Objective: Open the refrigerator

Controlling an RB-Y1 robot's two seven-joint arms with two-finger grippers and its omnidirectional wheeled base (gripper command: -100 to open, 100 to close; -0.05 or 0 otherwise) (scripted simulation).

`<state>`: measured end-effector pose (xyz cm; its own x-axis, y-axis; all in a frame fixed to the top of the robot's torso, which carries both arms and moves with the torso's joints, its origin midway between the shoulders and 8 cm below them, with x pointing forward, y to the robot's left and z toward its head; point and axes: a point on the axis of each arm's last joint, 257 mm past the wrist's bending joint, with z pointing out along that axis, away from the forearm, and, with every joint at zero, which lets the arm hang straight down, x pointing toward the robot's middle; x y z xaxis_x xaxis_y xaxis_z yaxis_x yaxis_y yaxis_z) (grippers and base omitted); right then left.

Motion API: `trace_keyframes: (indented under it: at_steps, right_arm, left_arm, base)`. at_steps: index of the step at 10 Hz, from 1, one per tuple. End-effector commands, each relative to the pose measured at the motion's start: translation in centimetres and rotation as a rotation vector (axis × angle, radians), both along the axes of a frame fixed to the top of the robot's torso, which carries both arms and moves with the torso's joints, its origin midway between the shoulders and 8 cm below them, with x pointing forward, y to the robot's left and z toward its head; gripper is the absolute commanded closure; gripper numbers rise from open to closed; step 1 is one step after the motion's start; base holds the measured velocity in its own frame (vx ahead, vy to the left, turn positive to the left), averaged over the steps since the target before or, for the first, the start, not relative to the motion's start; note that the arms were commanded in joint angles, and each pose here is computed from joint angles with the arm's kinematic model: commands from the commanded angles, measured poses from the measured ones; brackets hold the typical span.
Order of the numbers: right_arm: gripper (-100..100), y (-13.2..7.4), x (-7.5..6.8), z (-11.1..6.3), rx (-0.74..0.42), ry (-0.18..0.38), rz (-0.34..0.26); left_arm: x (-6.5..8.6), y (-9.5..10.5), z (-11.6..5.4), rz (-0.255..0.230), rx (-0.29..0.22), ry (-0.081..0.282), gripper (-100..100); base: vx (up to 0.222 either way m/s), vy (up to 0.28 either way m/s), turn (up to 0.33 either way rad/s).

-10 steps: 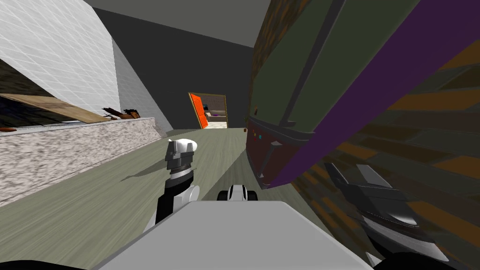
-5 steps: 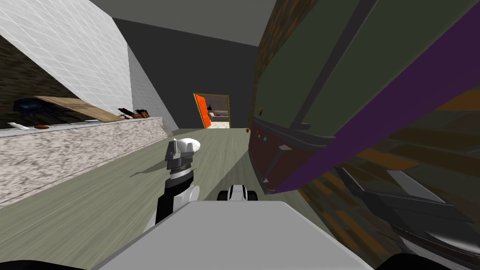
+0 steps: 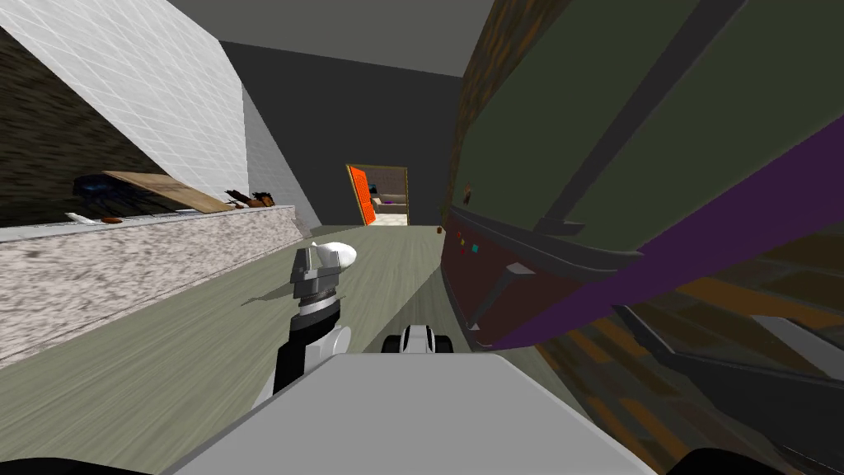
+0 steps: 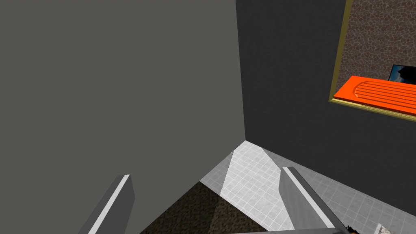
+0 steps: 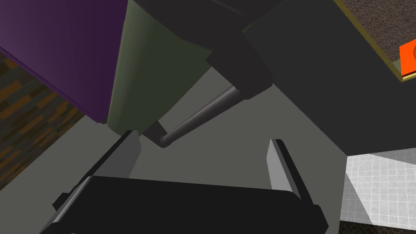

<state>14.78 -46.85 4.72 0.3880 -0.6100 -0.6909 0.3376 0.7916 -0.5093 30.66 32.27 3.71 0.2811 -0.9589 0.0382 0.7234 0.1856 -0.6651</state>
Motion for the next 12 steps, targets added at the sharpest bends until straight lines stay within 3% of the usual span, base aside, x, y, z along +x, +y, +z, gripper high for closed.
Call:
trace_keyframes:
  at_steps: [1,5,12]
  right_arm:
    - [-100,-0.7,-0.9,0.4,-0.094,0.032,-0.06]
    - [-100,-2.1,-3.1,1.5,-0.3,0.111,-0.178]
    - [-100,-3.3,-5.7,4.2,-0.645,0.217,-0.324]
  left_arm:
    - [0.0,0.0,0.0,0.0,0.0,0.0,0]
    - [0.0,0.0,0.0,0.0,0.0,0.0,0]
    - [0.0,0.0,0.0,0.0,0.0,0.0,0]
  base:
    - [0.076,0.017,0.053]
    - [0.09,0.033,0.1]
    - [0.09,0.026,0.09]
